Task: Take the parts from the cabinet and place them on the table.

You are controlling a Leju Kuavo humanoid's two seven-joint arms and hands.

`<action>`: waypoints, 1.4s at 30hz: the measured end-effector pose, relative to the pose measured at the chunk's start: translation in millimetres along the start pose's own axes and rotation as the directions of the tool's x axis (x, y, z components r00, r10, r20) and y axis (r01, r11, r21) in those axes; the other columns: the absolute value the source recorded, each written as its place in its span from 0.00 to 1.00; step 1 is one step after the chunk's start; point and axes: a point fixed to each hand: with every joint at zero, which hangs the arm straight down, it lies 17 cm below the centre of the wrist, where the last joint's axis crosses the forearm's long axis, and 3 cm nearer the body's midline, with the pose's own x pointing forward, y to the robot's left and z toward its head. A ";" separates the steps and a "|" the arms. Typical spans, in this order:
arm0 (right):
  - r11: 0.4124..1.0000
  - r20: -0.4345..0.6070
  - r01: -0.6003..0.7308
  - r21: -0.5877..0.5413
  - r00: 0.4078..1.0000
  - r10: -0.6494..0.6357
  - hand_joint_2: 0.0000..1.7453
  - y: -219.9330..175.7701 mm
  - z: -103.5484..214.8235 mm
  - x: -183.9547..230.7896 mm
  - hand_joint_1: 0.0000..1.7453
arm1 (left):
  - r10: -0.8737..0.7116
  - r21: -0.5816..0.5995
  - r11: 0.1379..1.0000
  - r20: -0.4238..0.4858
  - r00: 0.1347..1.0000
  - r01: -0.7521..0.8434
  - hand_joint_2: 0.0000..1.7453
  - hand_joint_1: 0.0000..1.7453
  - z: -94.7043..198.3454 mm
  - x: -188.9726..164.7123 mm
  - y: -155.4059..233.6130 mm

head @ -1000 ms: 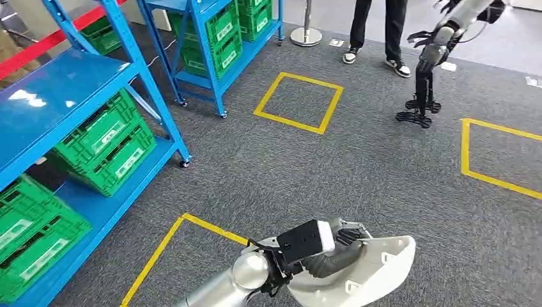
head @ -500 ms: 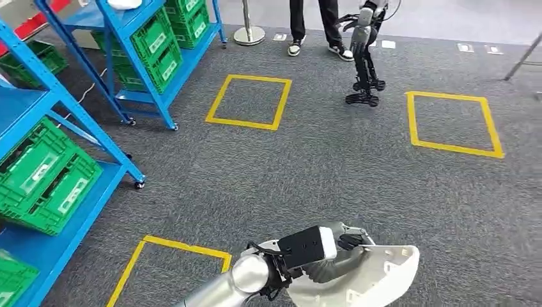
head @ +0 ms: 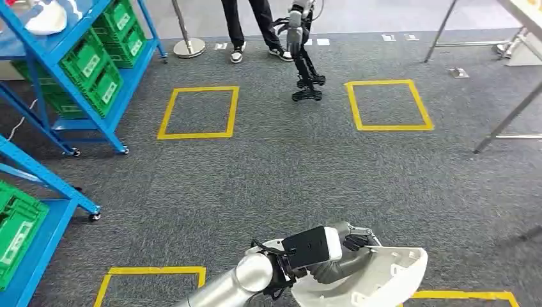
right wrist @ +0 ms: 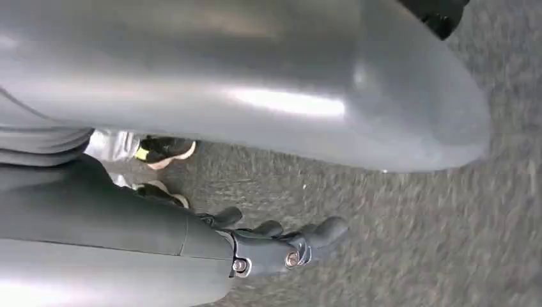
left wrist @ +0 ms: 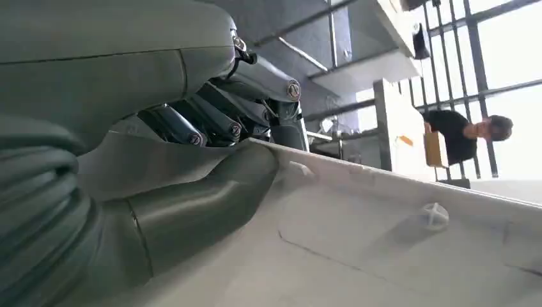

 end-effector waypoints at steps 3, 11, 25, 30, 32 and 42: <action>1.000 -0.001 0.001 -0.002 1.000 -0.001 0.00 -1.3 -0.4 -2.2 0.00 | 0.003 -0.007 1.000 0.001 1.000 -0.003 1.00 1.00 0.2 -0.3 -2.1; 1.000 0.005 -0.004 -0.012 1.000 0.004 0.00 -6.0 -1.5 -1.6 0.00 | 0.006 -0.011 1.000 0.013 1.000 -0.006 1.00 1.00 0.4 1.6 -3.2; 0.999 0.003 0.012 -0.040 1.000 -0.012 0.00 -17.5 -4.1 -6.8 0.00 | 0.031 -0.041 0.999 0.017 0.999 -0.030 1.00 1.00 -0.6 3.6 -11.9; 0.999 0.004 0.007 -0.047 1.000 -0.006 0.00 -22.2 -5.1 -5.3 0.00 | 0.033 -0.039 0.999 0.013 0.999 -0.033 1.00 1.00 0.6 1.8 -11.4; 0.999 0.001 0.002 -0.053 1.000 -0.002 0.00 -26.3 -6.0 -5.9 0.00 | 0.032 -0.036 0.999 0.015 0.999 -0.031 1.00 1.00 0.4 2.2 -10.7; 0.997 -0.002 -0.012 -0.072 1.000 0.012 0.00 -38.5 -8.1 -1.4 0.00 | 0.020 -0.032 0.999 0.035 0.999 -0.019 1.00 1.00 -0.1 9.3 -10.3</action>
